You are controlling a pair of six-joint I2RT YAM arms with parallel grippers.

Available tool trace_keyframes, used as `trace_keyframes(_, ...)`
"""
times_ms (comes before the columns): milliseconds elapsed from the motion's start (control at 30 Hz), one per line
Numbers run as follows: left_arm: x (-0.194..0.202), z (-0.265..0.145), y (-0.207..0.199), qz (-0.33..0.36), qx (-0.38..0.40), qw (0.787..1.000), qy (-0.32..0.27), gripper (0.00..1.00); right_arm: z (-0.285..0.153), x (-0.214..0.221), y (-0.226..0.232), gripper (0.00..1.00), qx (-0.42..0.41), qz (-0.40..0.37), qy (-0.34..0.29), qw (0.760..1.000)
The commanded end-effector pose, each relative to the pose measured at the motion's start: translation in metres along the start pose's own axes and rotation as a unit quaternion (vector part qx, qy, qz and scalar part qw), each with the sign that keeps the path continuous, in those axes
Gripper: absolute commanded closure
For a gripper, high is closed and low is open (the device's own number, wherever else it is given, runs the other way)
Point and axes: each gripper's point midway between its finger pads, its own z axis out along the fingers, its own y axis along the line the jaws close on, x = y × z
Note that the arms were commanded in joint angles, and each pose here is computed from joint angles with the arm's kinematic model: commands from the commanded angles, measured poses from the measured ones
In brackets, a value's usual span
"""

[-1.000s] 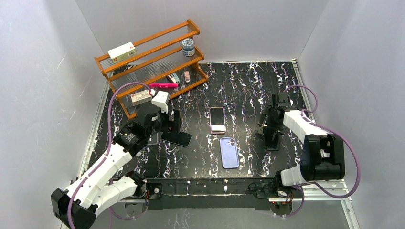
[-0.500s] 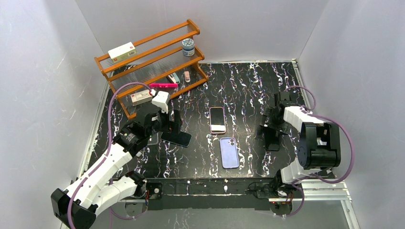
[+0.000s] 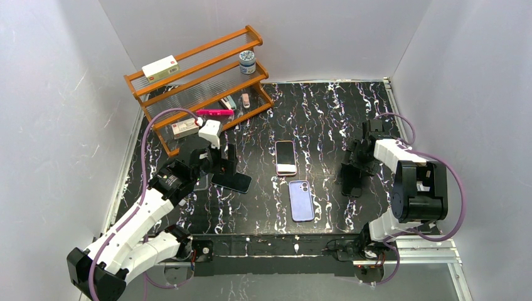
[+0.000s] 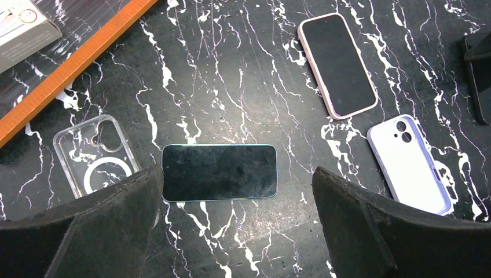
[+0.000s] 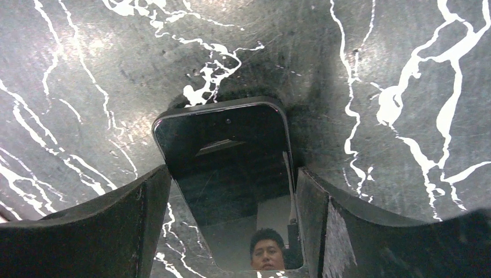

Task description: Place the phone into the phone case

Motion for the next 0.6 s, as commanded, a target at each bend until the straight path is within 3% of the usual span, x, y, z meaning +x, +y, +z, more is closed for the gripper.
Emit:
trace_keyframes(0,-0.004,-0.005,0.011,-0.008,-0.032,0.999,-0.008,0.02,-0.005,0.015,0.023,0.38,-0.058,0.039,0.032,0.997)
trace_keyframes(267,-0.001,-0.003,0.009,-0.02,-0.028,0.999,-0.002,0.02,-0.013,0.024,0.034,0.43,-0.082,0.069,0.041,0.993)
trace_keyframes(400,0.004,0.004,-0.013,-0.033,0.025,0.999,0.016,0.02,-0.022,0.028,0.042,0.42,-0.092,0.058,0.042,0.993)
trace_keyframes(467,0.006,0.007,-0.023,-0.044,0.048,0.997,0.031,0.02,-0.024,0.033,0.046,0.33,-0.086,0.032,0.046,0.995)
trace_keyframes(567,0.01,0.011,-0.035,-0.059,0.074,0.994,0.047,0.02,-0.027,0.037,0.055,0.12,-0.084,-0.017,0.035,0.996)
